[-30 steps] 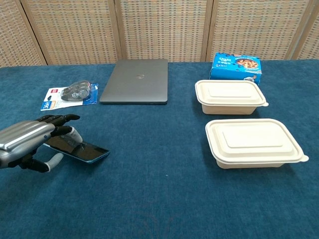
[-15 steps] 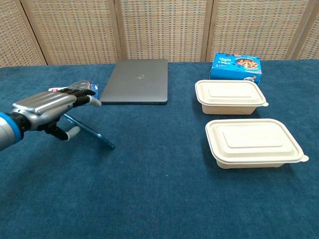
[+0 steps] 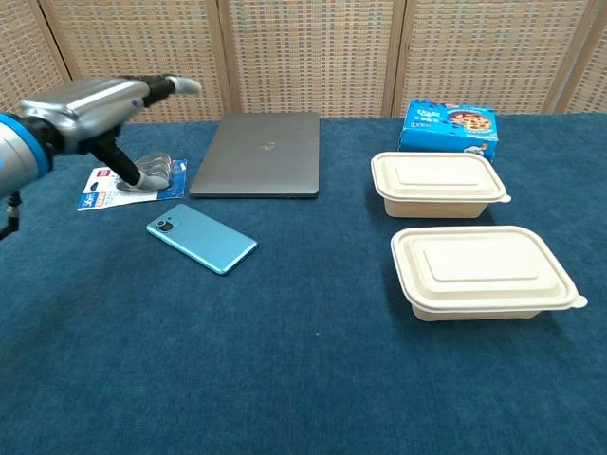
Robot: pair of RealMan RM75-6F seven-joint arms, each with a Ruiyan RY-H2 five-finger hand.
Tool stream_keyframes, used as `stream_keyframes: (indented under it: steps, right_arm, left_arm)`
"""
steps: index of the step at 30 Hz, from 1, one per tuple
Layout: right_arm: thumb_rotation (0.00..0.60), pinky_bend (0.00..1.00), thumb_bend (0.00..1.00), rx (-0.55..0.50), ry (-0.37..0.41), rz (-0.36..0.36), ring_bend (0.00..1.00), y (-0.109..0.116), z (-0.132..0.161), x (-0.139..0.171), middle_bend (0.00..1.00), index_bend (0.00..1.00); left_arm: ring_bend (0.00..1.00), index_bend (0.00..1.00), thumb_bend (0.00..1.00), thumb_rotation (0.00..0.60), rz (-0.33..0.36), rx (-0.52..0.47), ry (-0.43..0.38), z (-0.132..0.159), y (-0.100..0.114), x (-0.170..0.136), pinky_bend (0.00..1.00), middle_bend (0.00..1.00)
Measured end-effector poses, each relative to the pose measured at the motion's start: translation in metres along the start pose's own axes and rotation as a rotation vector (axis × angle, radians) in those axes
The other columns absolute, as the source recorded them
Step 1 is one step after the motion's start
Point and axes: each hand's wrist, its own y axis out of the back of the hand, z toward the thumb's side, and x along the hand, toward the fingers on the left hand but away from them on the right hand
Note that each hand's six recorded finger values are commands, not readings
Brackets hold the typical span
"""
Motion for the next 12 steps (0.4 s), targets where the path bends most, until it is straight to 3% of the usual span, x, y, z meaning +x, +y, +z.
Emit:
stream_keyframes:
  steps: [6,12]
  right_arm:
    - [0.6,0.0,0.0,-0.008,0.007,-0.007,0.0,0.003,0.002,0.001,0.0,0.0]
    - [0.6,0.0,0.0,-0.012,0.016,-0.022,0.0,0.007,0.006,0.004,0.0,0.0]
  left_arm:
    - [0.0,0.0,0.0,0.6,0.062,-0.026,0.088,-0.047,0.032,-0.047,0.0,0.0]
    - [0.0,0.0,0.0,0.6,0.093,-0.104,0.209,-0.095,0.044,-0.114,0.0,0.0]
